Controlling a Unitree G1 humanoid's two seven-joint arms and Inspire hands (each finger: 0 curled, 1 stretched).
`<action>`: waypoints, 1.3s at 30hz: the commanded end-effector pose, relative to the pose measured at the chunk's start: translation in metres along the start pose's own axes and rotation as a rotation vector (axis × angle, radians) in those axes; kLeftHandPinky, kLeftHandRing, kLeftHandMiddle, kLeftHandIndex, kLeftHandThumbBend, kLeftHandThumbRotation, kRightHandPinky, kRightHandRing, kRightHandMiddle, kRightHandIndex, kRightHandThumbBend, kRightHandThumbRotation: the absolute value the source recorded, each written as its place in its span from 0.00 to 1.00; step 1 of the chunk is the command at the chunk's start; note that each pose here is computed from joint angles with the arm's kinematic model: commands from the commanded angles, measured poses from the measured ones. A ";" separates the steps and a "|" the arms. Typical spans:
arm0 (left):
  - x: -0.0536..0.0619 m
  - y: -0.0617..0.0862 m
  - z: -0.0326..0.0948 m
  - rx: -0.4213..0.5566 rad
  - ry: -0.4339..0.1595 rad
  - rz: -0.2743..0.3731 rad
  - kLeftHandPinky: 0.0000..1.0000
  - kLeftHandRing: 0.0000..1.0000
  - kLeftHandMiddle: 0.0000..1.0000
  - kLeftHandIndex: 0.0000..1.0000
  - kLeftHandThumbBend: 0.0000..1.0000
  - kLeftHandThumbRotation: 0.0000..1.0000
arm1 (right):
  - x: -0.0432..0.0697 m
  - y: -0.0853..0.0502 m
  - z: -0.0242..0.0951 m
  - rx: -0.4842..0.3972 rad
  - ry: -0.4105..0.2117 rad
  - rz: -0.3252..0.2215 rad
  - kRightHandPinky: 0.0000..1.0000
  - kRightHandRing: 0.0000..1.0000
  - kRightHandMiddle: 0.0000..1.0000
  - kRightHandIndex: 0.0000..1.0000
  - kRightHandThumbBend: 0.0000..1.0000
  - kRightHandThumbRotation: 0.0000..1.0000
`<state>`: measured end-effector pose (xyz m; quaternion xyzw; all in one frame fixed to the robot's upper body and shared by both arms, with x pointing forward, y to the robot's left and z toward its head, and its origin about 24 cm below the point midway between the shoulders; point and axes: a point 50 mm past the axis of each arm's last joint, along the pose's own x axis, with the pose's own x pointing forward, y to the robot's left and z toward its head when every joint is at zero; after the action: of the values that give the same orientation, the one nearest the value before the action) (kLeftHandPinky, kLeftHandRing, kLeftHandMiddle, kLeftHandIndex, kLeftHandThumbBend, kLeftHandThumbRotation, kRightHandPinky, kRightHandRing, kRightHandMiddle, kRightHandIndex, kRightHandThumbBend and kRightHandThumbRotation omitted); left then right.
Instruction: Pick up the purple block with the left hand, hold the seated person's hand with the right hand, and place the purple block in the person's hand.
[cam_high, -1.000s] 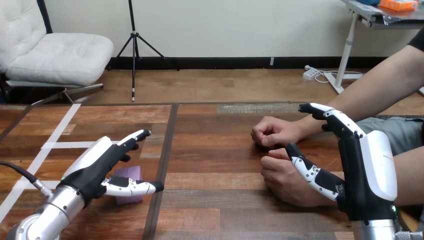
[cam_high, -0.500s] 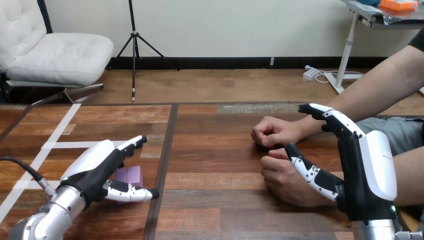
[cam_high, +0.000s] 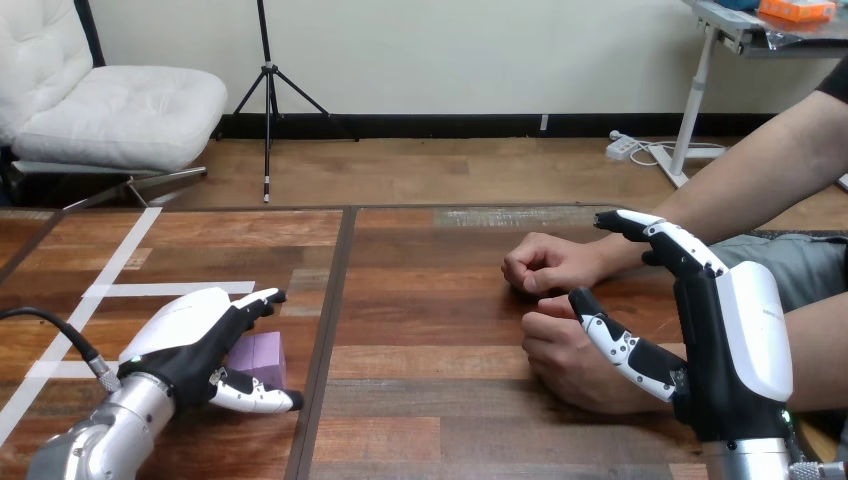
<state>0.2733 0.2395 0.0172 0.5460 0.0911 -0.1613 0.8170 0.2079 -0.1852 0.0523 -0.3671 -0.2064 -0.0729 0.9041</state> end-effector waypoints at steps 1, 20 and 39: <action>0.006 0.022 0.015 0.060 -0.042 0.101 0.77 0.85 0.88 0.91 0.74 0.19 | 0.014 -0.009 0.010 -0.005 -0.073 -0.050 0.67 0.75 0.75 0.72 0.46 0.18; 0.007 0.016 0.012 0.117 -0.005 0.128 0.84 0.88 0.90 0.91 0.77 0.10 | 0.012 -0.010 0.010 -0.021 -0.068 -0.038 0.67 0.76 0.76 0.72 0.46 0.19; 0.014 0.010 0.012 0.134 0.033 0.131 0.63 0.72 0.76 0.78 0.80 0.00 | 0.012 -0.010 0.009 -0.021 -0.075 -0.026 0.68 0.75 0.75 0.71 0.46 0.20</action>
<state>0.2730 0.2372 0.0110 0.5957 0.0925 -0.1185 0.7890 0.2074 -0.1863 0.0519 -0.3735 -0.2029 -0.0673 0.9027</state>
